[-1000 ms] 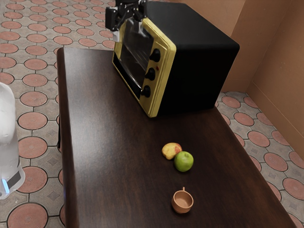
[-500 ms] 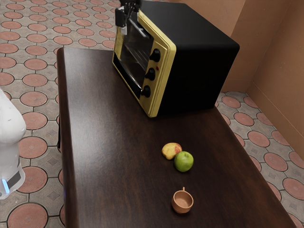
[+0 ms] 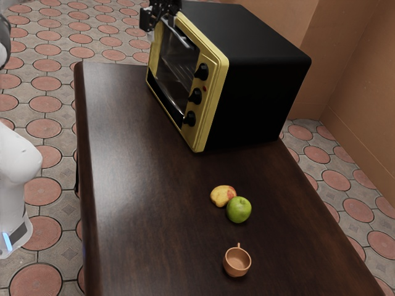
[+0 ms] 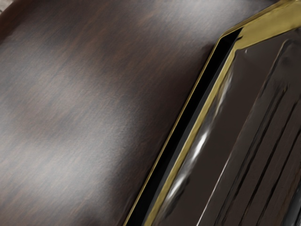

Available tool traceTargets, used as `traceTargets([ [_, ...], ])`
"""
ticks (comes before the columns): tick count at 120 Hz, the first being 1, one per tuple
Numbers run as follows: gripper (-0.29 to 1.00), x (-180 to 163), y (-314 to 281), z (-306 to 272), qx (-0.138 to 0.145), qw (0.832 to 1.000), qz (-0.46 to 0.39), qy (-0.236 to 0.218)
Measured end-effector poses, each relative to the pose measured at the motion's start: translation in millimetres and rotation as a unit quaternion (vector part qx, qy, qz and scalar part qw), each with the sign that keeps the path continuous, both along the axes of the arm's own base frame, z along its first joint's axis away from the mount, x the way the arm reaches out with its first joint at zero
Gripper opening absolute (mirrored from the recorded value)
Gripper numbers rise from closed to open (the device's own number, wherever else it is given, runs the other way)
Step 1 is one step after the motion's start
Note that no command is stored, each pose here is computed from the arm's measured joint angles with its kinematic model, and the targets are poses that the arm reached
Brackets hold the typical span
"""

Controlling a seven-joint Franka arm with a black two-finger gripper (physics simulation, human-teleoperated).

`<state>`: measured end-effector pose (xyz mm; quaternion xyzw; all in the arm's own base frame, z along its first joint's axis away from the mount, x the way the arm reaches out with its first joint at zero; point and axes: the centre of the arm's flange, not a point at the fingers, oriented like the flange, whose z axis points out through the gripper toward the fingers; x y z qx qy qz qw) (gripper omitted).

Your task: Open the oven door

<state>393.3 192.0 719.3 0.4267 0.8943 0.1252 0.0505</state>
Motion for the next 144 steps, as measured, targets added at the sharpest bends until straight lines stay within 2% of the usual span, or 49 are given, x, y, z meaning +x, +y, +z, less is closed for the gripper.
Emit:
traceTargets([
  [26,0.70,8,25,-9,0.014,0.999,-0.042,-0.002],
  [45,0.70,-4,52,-8,0.027,0.999,-0.043,-0.005],
  [78,0.70,7,60,-15,0.038,0.996,-0.082,-0.005],
  [144,0.70,17,78,-37,0.034,0.993,-0.115,-0.010],
])
